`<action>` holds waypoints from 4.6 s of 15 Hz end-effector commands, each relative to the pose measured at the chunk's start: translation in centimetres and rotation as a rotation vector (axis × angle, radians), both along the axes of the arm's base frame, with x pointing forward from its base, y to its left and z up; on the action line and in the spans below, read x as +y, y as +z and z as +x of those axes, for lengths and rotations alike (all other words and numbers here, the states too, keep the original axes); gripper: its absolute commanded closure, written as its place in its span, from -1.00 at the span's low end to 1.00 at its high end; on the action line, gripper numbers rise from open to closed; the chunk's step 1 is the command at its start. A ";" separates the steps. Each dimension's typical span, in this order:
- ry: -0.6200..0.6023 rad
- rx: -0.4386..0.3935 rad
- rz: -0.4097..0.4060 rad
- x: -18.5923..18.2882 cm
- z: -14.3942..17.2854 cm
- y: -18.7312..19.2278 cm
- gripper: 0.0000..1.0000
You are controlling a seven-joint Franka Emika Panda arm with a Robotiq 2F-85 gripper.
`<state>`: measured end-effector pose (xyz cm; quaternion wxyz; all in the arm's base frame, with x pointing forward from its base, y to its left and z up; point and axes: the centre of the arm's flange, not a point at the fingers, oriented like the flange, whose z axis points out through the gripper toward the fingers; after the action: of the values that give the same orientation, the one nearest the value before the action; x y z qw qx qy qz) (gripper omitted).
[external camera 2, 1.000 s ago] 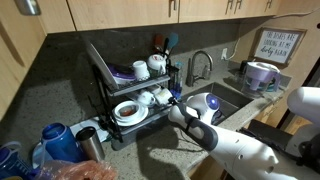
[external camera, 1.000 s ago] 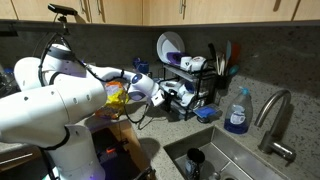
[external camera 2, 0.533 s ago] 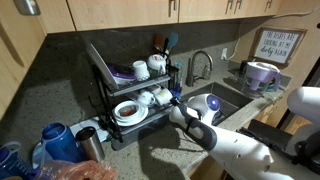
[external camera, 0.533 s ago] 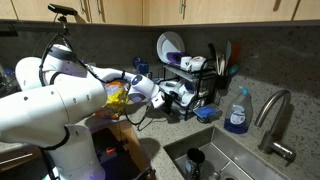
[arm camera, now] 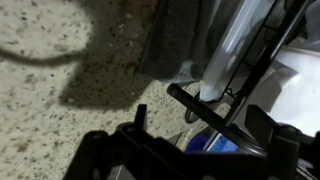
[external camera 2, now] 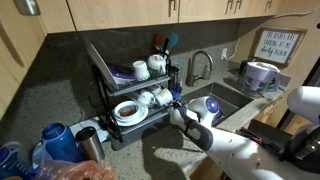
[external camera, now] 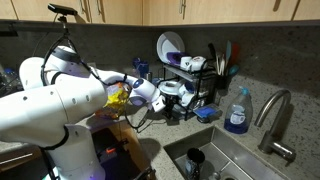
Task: Remove the white mug from the bottom shelf of the dish rack and place it on the countertop
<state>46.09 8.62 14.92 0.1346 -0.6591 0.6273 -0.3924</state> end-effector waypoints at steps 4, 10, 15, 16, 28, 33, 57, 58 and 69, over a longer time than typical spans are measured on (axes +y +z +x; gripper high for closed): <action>-0.015 -0.013 0.011 0.6 0.6 -1.6 -1.00; -0.013 -0.031 0.002 1.6 1.4 -2.4 -1.00; -0.043 -0.052 -0.005 1.4 2.7 -3.0 -1.00; -0.052 -0.057 -0.007 1.2 3.0 -3.0 -1.00; -0.076 -0.043 0.029 0.6 2.7 0.3 -1.00; -0.070 -0.043 0.026 0.3 2.9 2.7 -1.00; -0.007 0.043 -0.004 0.9 1.2 4.5 -1.00; -0.002 0.042 0.002 1.0 1.0 4.7 -1.00; 0.021 -0.013 0.036 2.3 0.3 7.3 -1.00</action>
<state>46.62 11.35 21.30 0.1460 -0.6661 0.6162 -0.3941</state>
